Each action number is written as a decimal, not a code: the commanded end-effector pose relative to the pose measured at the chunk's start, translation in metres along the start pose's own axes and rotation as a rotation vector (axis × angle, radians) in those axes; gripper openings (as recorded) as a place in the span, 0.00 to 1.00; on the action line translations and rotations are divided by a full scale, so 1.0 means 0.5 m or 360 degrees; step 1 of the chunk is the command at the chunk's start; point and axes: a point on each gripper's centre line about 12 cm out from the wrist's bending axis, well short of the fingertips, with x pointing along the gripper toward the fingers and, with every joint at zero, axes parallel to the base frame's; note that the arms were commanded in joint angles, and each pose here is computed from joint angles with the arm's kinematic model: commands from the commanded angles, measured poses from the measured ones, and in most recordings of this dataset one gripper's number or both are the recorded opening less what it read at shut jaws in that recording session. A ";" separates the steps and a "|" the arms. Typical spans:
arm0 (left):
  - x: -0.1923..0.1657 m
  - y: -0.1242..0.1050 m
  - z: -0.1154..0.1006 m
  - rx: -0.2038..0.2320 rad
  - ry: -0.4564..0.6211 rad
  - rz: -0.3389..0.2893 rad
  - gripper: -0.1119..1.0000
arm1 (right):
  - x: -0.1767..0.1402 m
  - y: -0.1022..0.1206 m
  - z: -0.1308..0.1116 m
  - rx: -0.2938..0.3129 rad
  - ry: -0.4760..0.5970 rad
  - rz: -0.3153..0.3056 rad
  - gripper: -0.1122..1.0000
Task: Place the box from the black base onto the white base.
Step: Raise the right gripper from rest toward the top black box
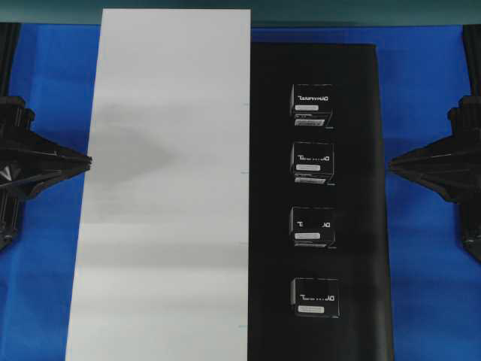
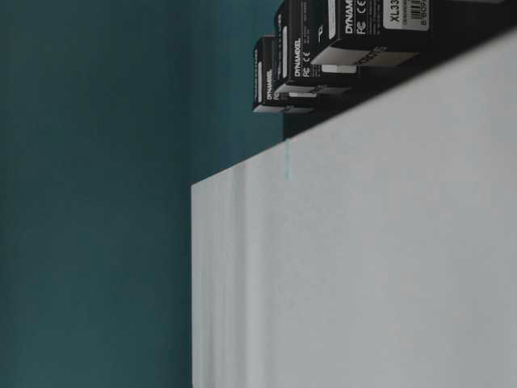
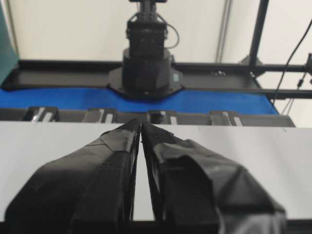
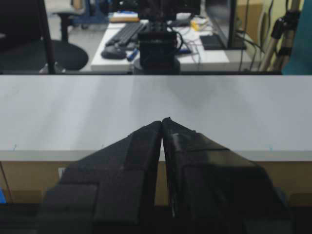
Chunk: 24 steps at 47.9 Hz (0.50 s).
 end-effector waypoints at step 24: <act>-0.010 0.001 0.101 0.0015 0.0037 0.0002 0.05 | -0.036 -0.157 0.050 0.0038 0.1125 -0.0577 0.14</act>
